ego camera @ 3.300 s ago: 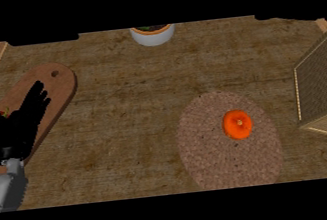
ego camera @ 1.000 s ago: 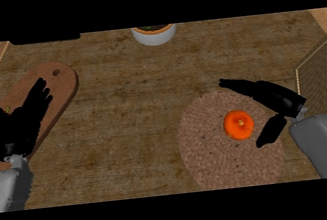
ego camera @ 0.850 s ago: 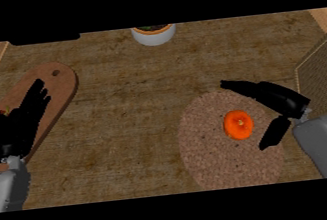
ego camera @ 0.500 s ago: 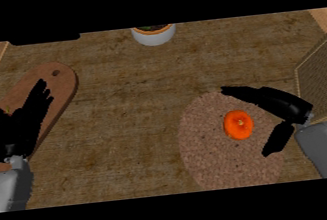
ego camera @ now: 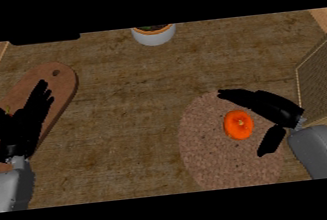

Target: Pick the squash from the placemat and place it in the basket

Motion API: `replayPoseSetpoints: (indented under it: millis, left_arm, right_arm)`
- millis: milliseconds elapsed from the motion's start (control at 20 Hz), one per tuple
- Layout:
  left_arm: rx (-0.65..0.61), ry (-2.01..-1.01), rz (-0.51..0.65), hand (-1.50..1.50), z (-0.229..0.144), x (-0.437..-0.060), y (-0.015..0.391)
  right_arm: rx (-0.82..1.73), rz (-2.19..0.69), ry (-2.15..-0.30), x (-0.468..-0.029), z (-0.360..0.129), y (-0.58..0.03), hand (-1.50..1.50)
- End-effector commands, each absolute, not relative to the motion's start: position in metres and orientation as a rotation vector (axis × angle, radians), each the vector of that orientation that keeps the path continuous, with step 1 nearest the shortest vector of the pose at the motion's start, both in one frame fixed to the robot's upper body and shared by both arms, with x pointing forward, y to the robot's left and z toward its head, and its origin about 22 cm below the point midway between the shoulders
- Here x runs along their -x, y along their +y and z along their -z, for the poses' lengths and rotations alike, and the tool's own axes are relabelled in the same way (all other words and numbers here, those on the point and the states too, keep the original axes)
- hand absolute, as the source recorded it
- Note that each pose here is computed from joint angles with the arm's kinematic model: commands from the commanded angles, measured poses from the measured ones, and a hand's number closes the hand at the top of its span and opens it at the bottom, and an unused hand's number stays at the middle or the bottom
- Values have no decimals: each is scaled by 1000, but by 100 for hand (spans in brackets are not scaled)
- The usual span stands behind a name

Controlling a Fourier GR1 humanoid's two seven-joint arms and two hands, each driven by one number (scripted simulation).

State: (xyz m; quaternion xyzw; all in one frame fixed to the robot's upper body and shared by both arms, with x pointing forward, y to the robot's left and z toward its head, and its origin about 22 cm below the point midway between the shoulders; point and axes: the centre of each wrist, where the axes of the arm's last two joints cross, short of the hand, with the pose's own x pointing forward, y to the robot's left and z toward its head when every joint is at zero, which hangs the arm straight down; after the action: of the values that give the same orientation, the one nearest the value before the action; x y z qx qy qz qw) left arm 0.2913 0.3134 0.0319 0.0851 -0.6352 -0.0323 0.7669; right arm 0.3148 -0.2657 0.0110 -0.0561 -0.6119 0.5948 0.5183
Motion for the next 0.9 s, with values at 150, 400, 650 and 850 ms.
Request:
replayPoseSetpoints:
  millis: [150, 400, 650, 850]
  left_arm:
    - [-187, -1370, 59, 0, -19, -291, 328]
    - [-191, -1377, 72, 0, -44, -296, 318]
    - [-194, -1394, 55, 0, -42, -306, 336]
    - [-181, -1385, 82, 0, -39, -287, 310]
  right_arm:
    - [185, -1542, -1445, -312, -3, -268, 150]
    - [206, -1609, -1449, -299, 37, -250, 150]
    - [182, -1625, -1452, -307, 29, -221, 150]
    - [202, -1639, -1462, -302, 31, -254, 150]
